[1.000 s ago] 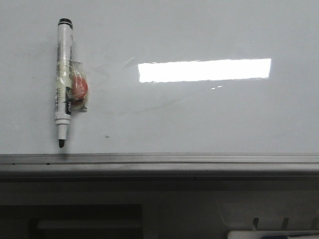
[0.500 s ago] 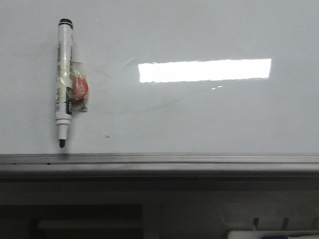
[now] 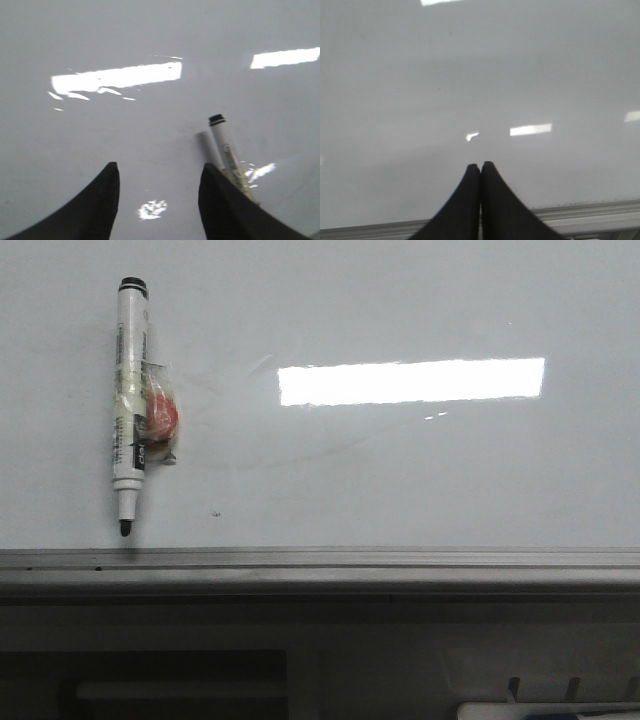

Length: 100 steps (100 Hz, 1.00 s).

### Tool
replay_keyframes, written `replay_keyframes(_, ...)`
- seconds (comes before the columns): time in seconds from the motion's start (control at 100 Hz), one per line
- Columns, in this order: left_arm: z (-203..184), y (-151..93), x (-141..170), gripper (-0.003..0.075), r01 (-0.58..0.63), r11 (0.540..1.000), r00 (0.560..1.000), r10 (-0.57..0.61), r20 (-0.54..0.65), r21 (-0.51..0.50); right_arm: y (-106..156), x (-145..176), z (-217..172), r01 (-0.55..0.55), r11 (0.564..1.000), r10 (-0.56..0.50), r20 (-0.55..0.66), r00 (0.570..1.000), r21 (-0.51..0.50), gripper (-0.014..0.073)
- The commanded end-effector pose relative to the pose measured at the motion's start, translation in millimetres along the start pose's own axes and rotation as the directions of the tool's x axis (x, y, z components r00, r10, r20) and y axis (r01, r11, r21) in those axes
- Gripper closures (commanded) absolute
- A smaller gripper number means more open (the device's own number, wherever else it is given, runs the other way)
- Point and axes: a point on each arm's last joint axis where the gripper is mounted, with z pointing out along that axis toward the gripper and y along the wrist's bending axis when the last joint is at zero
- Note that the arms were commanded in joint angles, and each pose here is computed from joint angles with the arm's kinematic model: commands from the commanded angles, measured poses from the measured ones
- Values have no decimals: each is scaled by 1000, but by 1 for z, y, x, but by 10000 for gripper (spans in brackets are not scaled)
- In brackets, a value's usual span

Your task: Write number 3 on whiteboard

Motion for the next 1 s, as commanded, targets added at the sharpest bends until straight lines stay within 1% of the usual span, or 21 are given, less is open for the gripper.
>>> replay_keyframes(0.0, 4, -7, -16, 380, 97, 993, 993, -102, 66, 67, 1, -17, -2, -1, 1000, 1, 95, 996, -2, 643)
replay_keyframes(0.09, 5, -11, -12, 380, 121, 988, 992, -123, 16, 94, 1, -17, -2, -1, 1000, 1, 95, 996, -2, 643)
replay_keyframes(0.22, 9, -11, -3, 375, 156, 985, 985, -150, -80, 75, 1, -17, -2, -1, 1000, 1, 95, 996, -2, 643)
replay_keyframes(0.3, 11, -11, -1, 339, 164, 984, 983, -157, -101, 70, 1, -17, -2, -1, 1000, 1, 95, 996, -2, 643)
replay_keyframes(0.4, 14, -11, 0, 270, 208, 976, 973, -201, -110, 58, 1, -17, -2, -1, 1000, 1, 95, 996, -2, 643)
replay_keyframes(0.48, 15, -10, 2, 235, 238, 970, 965, -231, -126, 47, 1, -17, -2, -1, 1000, 1, 95, 996, -2, 643)
replay_keyframes(0.58, 17, -13, 2, 234, 239, 969, 963, -228, -146, 61, 1, -17, -2, -1, 1000, 1, 95, 996, -2, 643)
replay_keyframes(0.85, 33, -36, -4, 237, 231, 955, 954, -185, -236, 185, 1, -17, -2, -1, 1000, 1, 95, 996, -2, 643)
replay_keyframes(0.99, 45, -45, -3, 237, 237, 950, 944, -176, -279, 203, 1, -17, -2, -1, 1000, 1, 95, 996, -2, 643)
